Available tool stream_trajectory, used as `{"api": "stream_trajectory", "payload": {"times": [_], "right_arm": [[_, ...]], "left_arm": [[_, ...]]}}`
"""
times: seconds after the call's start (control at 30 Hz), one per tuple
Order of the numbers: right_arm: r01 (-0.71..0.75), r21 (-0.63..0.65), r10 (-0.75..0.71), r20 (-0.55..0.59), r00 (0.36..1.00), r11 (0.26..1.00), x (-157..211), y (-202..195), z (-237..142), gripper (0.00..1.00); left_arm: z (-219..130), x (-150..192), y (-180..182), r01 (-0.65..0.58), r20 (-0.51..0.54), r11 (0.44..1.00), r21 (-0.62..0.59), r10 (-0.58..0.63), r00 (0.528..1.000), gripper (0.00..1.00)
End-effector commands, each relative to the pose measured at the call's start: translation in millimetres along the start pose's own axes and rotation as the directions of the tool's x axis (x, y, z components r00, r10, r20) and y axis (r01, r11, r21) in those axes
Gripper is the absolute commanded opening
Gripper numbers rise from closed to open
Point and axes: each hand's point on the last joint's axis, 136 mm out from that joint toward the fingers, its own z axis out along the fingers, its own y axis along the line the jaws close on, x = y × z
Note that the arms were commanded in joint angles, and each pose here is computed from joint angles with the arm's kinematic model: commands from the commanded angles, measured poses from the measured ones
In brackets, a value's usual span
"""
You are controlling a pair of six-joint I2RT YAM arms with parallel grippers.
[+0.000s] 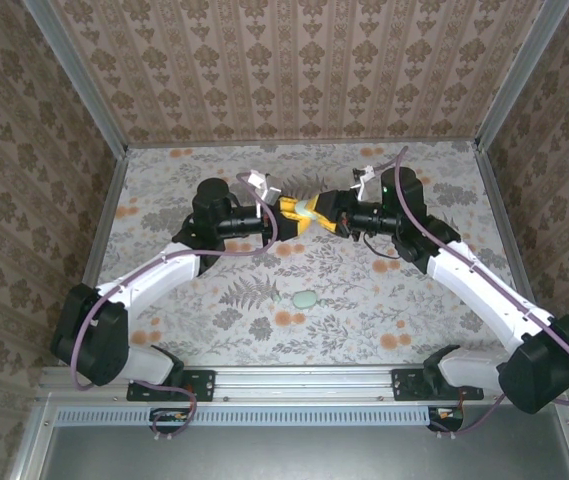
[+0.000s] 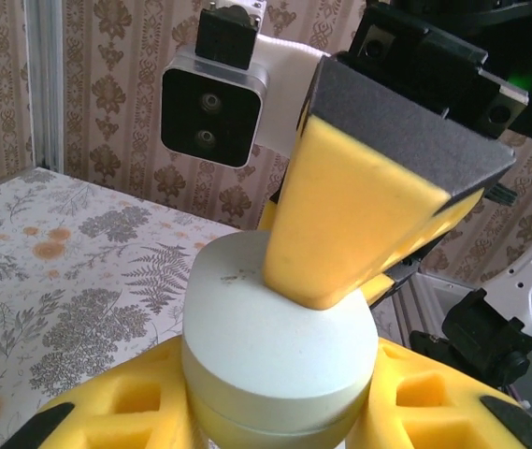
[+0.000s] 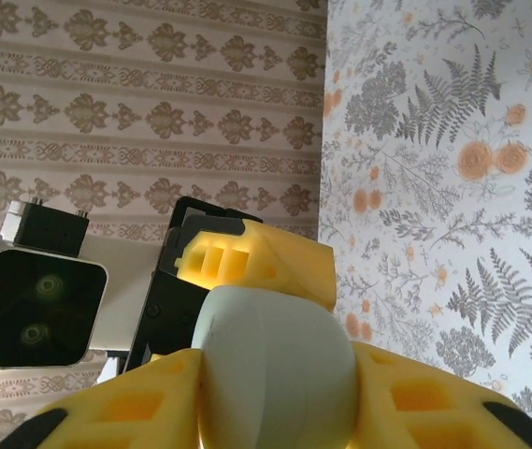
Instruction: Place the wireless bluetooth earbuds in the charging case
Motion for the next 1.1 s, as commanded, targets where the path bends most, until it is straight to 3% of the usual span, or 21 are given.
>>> {"api": "stream_trajectory", "payload": {"times": [0.0,0.07,0.27,0.53,0.8,1.07], "right_arm": [[-0.001,-0.037,0.0,-0.037,0.999,0.999,4,9,8,0.28],[-0.005,-0.037,0.004,-0.035,0.999,0.999,2,8,9,0.24],[-0.006,-0.038,0.006,-0.02,1.0,0.999,-5,9,13,0.2],[0.002,0.035,-0.003,0.017,1.0,0.999,-29,-4,17,0.2],[0.014,0.173,-0.008,-0.036,0.999,0.985,-44,-48,52,0.19],[0.055,0.275,-0.01,-0.163,0.987,0.96,-55,-104,122,0.19]], "left_arm": [[3,-12,-11,-0.04,0.032,0.998,0.044,0.039,0.999,0.2],[3,-9,-11,-0.035,0.023,0.998,0.043,0.034,0.999,0.23],[0,0,-9,-0.045,-0.015,0.999,0.012,0.045,0.999,0.49],[-24,13,2,-0.098,-0.083,0.982,-0.16,0.086,0.993,0.81],[-73,27,34,-0.091,-0.133,0.916,-0.39,0.041,0.99,0.86],[-122,45,59,-0.045,-0.122,0.827,-0.56,-0.029,0.992,0.86]]}}
